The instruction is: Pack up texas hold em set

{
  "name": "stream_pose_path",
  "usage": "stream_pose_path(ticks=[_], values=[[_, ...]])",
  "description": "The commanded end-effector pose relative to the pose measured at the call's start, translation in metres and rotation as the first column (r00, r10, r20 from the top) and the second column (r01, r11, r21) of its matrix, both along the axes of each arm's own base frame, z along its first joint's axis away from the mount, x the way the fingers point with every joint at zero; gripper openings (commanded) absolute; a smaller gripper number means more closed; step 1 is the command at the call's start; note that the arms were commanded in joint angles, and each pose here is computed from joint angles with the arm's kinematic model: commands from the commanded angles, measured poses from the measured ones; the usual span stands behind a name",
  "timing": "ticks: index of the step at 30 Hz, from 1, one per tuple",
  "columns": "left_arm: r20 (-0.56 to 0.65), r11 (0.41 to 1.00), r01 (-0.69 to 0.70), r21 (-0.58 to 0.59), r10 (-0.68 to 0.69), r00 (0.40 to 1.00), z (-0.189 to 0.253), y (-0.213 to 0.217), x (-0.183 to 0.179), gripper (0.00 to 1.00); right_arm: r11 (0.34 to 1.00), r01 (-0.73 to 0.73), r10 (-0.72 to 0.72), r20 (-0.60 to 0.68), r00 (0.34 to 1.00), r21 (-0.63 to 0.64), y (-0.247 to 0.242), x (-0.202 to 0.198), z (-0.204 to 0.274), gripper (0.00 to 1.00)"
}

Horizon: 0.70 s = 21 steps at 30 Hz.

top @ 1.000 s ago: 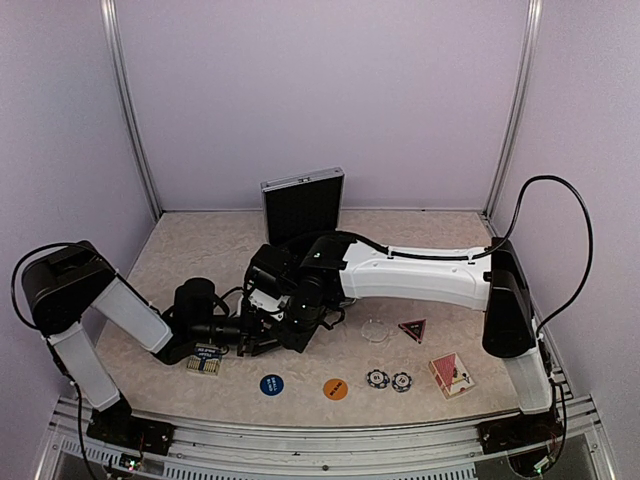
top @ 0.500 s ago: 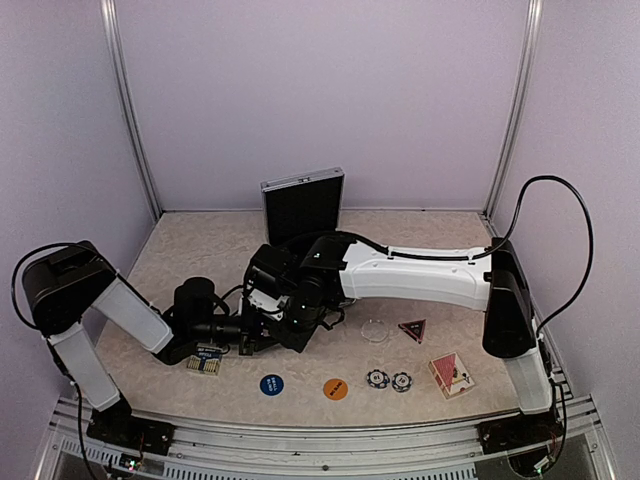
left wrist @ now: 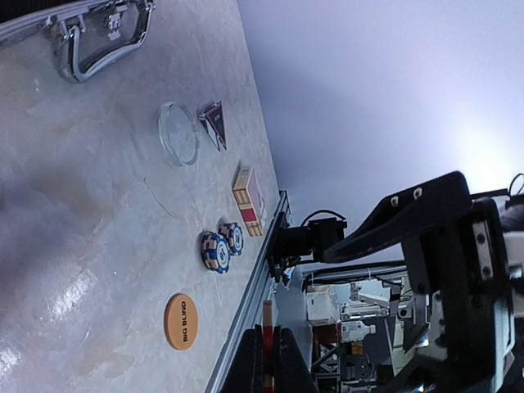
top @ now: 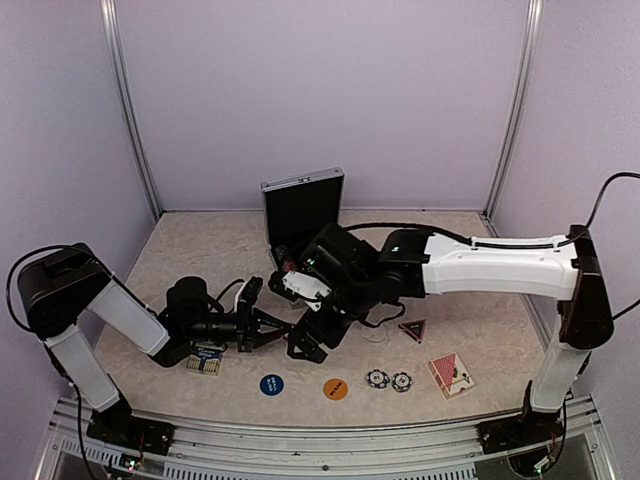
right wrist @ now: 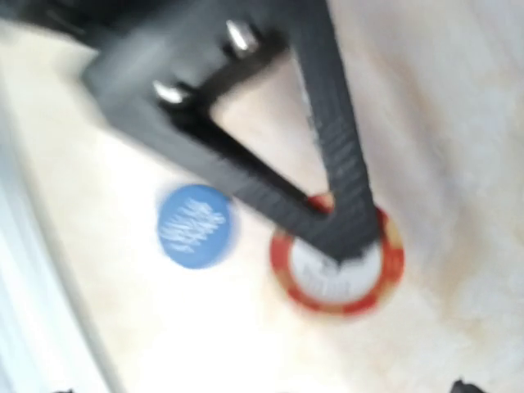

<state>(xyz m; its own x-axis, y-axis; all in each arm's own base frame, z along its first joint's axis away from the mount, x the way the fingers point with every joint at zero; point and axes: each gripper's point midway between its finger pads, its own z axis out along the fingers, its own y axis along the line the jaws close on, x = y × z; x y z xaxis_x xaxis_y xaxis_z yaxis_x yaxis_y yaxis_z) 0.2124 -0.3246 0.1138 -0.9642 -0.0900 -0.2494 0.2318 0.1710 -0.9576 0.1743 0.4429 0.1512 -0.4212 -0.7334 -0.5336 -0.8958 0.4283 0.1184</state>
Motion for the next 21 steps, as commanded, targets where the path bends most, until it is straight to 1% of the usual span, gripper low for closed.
stream_pose_path(ticks=[1,2,5,10,13,14,19,20,21], values=[[0.114,0.999,0.010,-0.043,-0.006,0.994,0.026,0.000,-0.001,0.00,0.913,0.010,0.057,-0.152,0.987,0.408,0.004,-0.004,0.069,1.00],[0.132,0.999,0.010,-0.045,-0.004,0.991,0.029,0.000,-0.001,0.00,0.886,0.017,0.074,-0.178,0.981,0.464,-0.002,-0.006,0.078,0.99],[0.186,0.998,0.012,-0.055,-0.002,0.983,0.042,-0.002,-0.001,0.00,0.833,0.049,0.118,-0.263,0.958,0.550,-0.014,-0.011,0.078,0.93],[0.294,0.998,0.033,-0.061,-0.014,0.956,0.066,-0.011,-0.007,0.00,0.773,0.100,0.157,-0.341,0.927,0.627,-0.017,-0.010,0.081,0.84],[0.345,0.997,0.048,-0.058,-0.025,0.938,0.076,-0.017,-0.012,0.00,0.756,0.104,0.182,-0.359,0.915,0.646,-0.011,-0.010,0.083,0.78],[0.358,0.997,0.054,-0.063,-0.028,0.933,0.081,-0.019,-0.015,0.00,0.755,0.102,0.188,-0.364,0.912,0.648,-0.009,-0.009,0.082,0.75],[0.375,0.995,0.068,-0.076,-0.035,0.926,0.090,-0.021,-0.020,0.00,0.742,0.078,0.231,-0.363,0.903,0.666,-0.002,-0.011,0.083,0.51],[0.374,0.995,0.068,-0.078,-0.034,0.927,0.091,-0.021,-0.020,0.00,0.740,0.075,0.236,-0.362,0.902,0.669,-0.001,-0.011,0.083,0.48],[0.378,0.994,0.071,-0.081,-0.035,0.925,0.092,-0.021,-0.022,0.00,0.740,0.074,0.237,-0.362,0.901,0.668,-0.001,-0.011,0.082,0.48]])
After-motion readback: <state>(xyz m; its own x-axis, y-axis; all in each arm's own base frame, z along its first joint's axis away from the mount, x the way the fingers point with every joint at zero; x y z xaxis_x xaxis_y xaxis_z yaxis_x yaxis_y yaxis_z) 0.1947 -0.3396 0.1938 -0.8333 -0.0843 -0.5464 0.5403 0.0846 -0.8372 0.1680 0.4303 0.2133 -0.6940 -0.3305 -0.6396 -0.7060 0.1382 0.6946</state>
